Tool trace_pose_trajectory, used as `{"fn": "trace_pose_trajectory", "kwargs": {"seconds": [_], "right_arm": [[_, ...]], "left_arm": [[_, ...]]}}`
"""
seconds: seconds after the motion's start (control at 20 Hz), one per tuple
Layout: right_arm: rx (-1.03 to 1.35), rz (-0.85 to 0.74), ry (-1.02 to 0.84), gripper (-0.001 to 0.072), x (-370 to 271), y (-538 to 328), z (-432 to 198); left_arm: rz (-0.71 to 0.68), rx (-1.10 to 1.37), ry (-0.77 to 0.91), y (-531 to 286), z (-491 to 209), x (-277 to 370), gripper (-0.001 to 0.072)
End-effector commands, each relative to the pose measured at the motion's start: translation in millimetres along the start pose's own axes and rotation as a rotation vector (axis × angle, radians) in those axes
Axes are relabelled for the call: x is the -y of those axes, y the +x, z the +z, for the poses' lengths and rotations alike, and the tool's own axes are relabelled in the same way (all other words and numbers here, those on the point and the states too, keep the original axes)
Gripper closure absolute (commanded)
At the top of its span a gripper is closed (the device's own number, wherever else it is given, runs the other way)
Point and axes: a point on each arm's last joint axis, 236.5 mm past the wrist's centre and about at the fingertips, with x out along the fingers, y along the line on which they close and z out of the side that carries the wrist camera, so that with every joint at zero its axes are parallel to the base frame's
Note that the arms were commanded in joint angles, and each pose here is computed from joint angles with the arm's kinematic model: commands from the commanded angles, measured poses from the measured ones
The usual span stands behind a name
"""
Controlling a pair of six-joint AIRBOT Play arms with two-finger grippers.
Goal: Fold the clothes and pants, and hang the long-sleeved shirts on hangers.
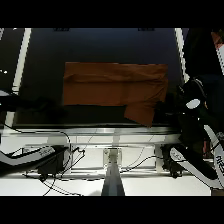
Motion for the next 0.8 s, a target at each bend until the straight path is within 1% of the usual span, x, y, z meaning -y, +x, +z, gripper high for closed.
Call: {"fn": "trace_pose_trajectory", "kwargs": {"seconds": [0.0,0.1,0.25,0.35,0.4,0.45,0.5,0.55,0.65,0.75], "right_arm": [[0.002,-0.001,-0.002,0.0697,0,0,0],[0.008,-0.002,-0.002,0.0697,0,0,2],[0.008,-0.002,-0.002,0.0697,0,0,2],[0.008,-0.001,-0.002,0.0697,0,0,2],[0.007,-0.001,-0.006,0.0696,0,0,2],[0.001,0.000,-0.013,0.0697,0,0,0],[-0.012,0.006,-0.031,0.0697,-2,-1,-2],[-0.028,0.015,-0.043,0.0697,-6,-4,-3],[-0.056,0.042,-0.080,0.0697,-20,-15,0],[-0.070,0.082,-0.135,0.0697,-40,-34,9]], "left_arm": [[-0.129,0.104,-0.006,21,13,18,0.0272],[-0.141,0.089,-0.020,30,13,20,0.0272],[-0.123,0.048,-0.020,52,10,18,0.0273],[-0.105,0.102,-0.035,60,25,17,0.0280],[-0.123,0.150,-0.063,58,37,21,0.0361],[-0.162,0.186,-0.085,54,48,30,0.0537],[-0.199,0.200,-0.069,49,53,40,0.0676],[-0.248,0.189,-0.028,43,53,54,0.0693],[-0.330,0.146,0.081,27,50,82,0.0694],[-0.375,0.137,0.157,5,48,105,0.0695]]}}
